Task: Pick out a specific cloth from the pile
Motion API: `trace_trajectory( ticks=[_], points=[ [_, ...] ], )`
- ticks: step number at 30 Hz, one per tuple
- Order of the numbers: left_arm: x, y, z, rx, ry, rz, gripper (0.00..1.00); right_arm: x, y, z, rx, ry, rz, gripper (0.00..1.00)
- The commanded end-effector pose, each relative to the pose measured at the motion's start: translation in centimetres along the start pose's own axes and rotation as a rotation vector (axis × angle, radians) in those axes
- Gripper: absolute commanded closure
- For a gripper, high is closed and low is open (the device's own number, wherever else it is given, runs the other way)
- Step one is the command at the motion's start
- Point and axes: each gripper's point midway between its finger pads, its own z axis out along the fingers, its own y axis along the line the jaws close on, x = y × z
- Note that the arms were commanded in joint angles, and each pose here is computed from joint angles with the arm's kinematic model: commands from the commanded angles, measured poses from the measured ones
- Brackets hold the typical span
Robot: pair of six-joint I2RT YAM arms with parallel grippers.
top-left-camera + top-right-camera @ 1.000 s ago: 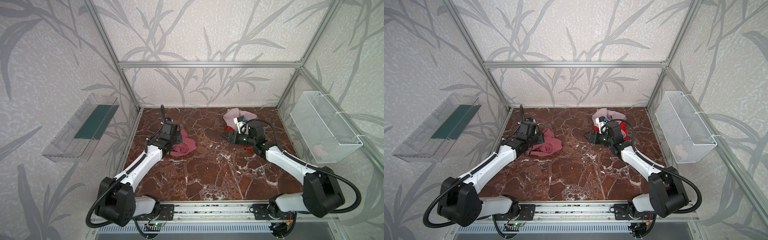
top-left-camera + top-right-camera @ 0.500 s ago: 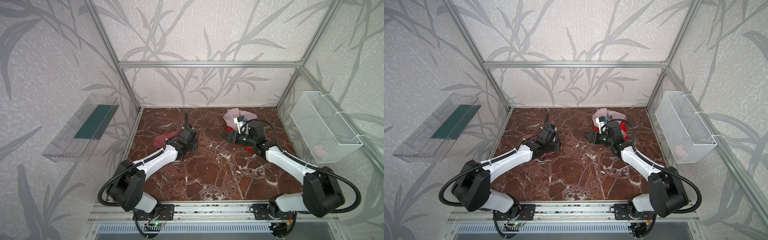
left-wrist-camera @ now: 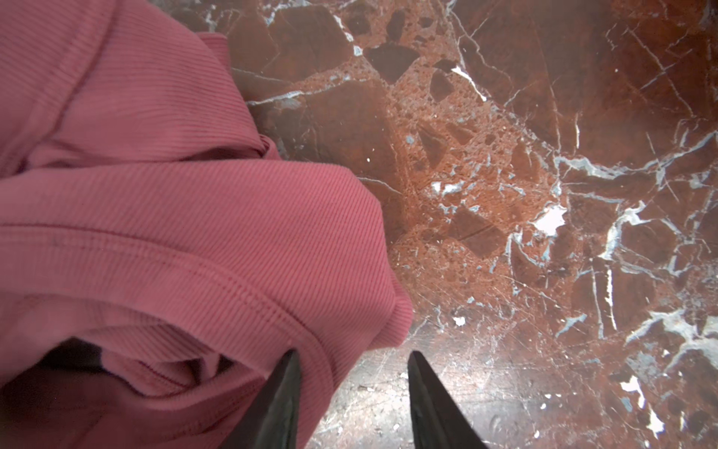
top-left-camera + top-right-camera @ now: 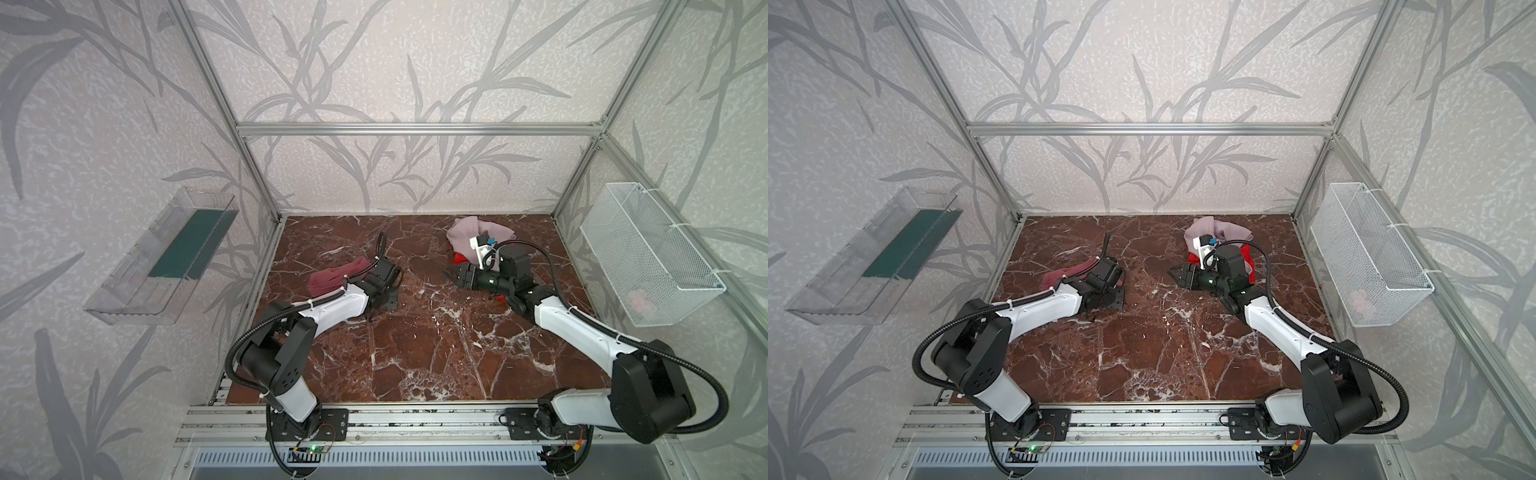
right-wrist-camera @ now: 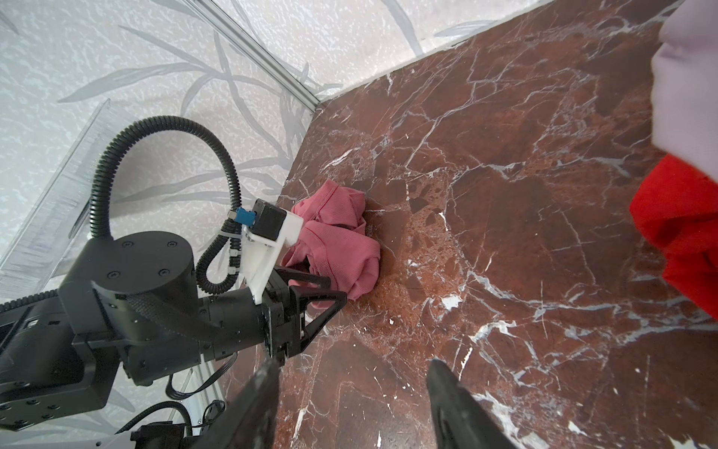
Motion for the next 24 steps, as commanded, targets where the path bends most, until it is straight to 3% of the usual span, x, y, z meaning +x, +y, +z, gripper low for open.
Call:
trace_trajectory(
  ticks=[1,14,16,20,24],
  points=[
    [-0.9,1.1,-1.1,-0.061,-0.047,-0.023,0.56,-0.2,0.7,-0.4,-0.017,-0.012,-0.025,0.39],
    [-0.3,2.9,0.7,-0.185,-0.033,-0.019,0.55,0.2,0.3,-0.3,-0.002,0.000,-0.016,0.39],
    [-0.4,3.3,1.2,-0.220,-0.028,-0.013,0.67,-0.1,0.5,-0.6,0.002,-0.007,-0.020,0.39],
    [-0.9,3.5,1.8,-0.256,-0.031,0.009,1.00,-0.5,0.8,-1.0,0.007,-0.023,-0.039,0.39],
    [-2.2,3.3,0.2,-0.242,-0.071,-0.003,1.00,-0.4,0.9,-1.1,0.009,-0.017,-0.035,0.39]
  ],
)
